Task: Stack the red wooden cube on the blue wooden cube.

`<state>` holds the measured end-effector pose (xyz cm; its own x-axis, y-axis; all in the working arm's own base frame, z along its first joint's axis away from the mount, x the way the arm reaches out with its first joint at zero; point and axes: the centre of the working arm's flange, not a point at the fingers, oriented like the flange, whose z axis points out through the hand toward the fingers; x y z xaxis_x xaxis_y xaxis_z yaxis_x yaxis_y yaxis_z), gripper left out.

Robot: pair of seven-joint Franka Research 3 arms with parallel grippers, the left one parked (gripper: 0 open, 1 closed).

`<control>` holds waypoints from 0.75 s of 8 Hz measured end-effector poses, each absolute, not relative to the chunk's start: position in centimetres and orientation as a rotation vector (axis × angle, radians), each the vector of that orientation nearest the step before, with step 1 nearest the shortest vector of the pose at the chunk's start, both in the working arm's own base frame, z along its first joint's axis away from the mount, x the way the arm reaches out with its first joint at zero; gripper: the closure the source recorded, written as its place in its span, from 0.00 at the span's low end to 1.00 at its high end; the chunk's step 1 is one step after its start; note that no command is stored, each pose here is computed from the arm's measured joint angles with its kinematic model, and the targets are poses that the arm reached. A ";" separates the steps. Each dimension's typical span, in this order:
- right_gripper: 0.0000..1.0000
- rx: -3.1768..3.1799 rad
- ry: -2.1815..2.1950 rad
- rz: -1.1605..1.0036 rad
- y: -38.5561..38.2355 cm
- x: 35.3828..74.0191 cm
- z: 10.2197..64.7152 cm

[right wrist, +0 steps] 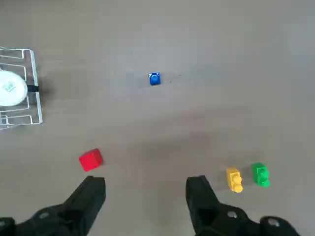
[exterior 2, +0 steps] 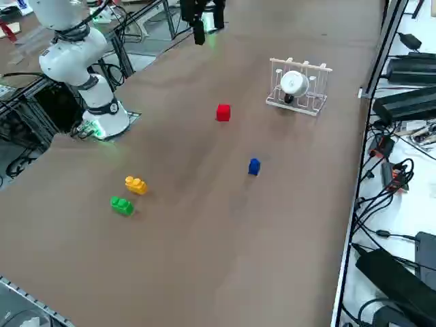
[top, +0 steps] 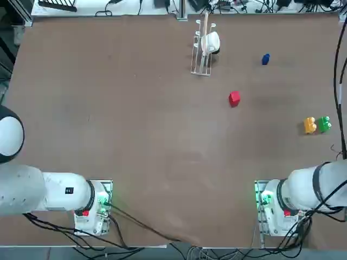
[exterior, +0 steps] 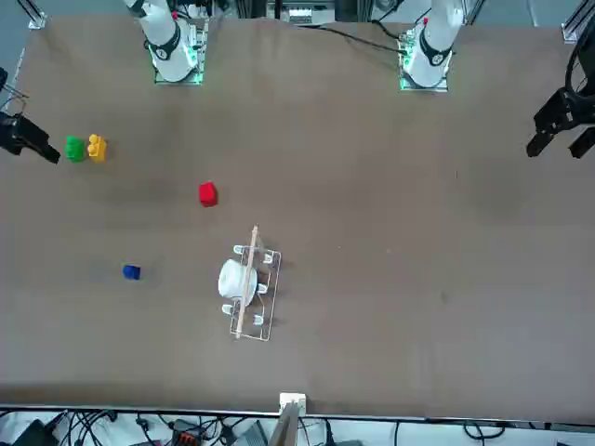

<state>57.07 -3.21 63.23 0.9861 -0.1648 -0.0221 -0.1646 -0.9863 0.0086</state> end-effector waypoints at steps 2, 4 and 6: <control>0.00 3.124 -0.252 -0.049 -3.0 57.3 62.8; 0.00 3.125 -0.233 -0.081 -2.5 57.5 62.0; 0.00 3.116 -0.167 -0.289 -0.2 57.8 58.0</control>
